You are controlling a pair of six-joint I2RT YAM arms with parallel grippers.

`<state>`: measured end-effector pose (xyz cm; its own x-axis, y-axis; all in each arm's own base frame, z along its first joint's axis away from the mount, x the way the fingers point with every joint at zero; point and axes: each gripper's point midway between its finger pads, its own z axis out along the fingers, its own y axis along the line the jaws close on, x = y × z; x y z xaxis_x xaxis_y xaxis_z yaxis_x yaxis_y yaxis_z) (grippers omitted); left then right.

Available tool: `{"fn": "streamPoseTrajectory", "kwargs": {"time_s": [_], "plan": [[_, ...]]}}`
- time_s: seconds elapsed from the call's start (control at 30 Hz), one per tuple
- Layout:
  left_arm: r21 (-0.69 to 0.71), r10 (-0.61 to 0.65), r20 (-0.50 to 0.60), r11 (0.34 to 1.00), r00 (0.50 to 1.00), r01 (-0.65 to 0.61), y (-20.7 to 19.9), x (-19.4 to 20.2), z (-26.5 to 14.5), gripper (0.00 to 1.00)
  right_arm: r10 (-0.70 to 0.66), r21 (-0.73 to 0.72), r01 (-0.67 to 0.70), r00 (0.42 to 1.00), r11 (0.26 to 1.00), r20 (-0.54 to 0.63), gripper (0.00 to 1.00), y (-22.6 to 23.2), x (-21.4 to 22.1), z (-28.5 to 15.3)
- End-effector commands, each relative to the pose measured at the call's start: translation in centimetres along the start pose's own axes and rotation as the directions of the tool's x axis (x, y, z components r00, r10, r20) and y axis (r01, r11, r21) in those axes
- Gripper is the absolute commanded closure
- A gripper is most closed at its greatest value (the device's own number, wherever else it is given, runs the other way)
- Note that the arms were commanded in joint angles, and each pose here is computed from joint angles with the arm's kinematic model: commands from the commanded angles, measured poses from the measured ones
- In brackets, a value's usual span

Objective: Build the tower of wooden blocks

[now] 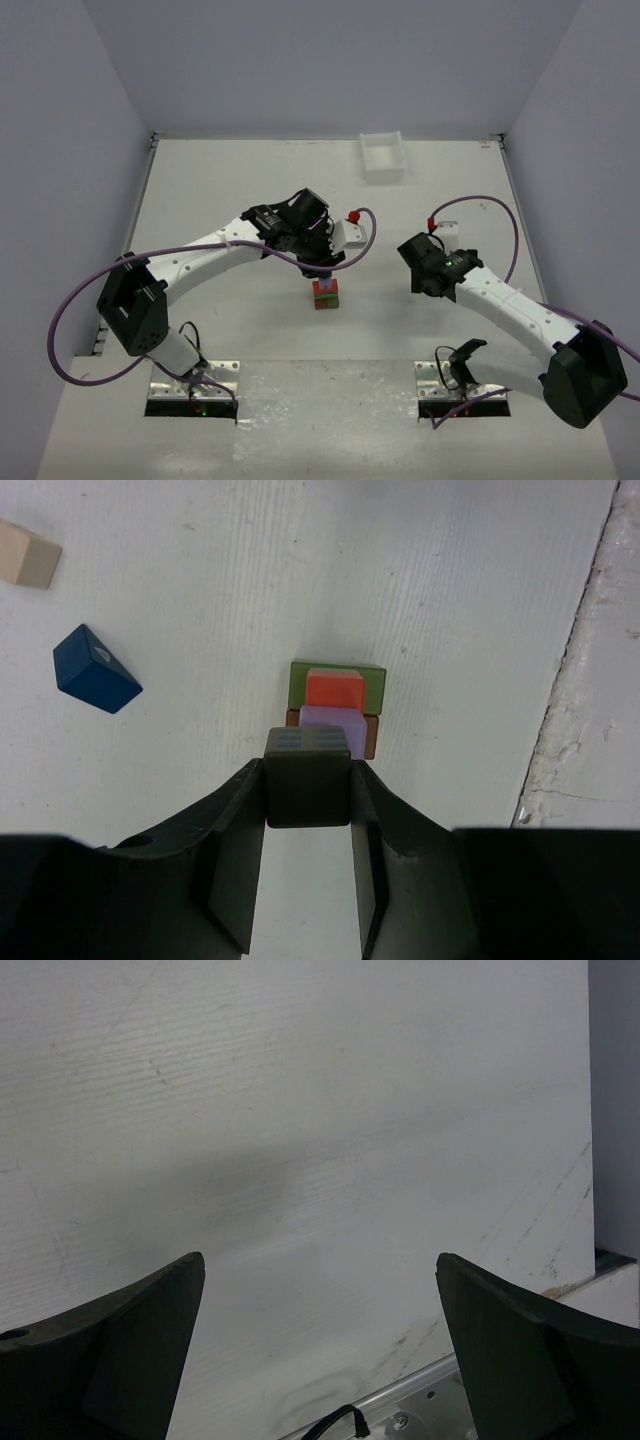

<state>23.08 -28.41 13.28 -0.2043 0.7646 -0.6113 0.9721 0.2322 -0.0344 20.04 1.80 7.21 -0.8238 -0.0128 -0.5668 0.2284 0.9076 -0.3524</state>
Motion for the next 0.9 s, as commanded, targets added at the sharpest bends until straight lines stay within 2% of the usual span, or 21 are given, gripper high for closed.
{"fn": "streamPoseTrajectory", "kwargs": {"time_s": [0.0, 0.33, 0.87], "plan": [[0.031, 0.041, 0.036, 0.999, 0.999, -0.042, -0.79, -0.95, -0.43, 0.96, 0.043, 0.035, -0.044, 0.999, 0.998, 0.027, 0.01, -0.62, -0.70, -0.08], [0.082, 0.081, 0.033, 0.993, 0.996, -0.084, -1.67, -0.55, -0.27, 0.94, 0.045, 0.033, -0.046, 0.999, 0.998, 0.029, 0.01, -0.64, -0.65, -0.10], [0.090, 0.090, 0.018, 0.992, 0.996, -0.091, -1.43, -0.31, 0.52, 0.91, 0.048, 0.028, -0.049, 0.998, 0.998, 0.031, 0.01, -0.60, -0.72, -0.16]]}}
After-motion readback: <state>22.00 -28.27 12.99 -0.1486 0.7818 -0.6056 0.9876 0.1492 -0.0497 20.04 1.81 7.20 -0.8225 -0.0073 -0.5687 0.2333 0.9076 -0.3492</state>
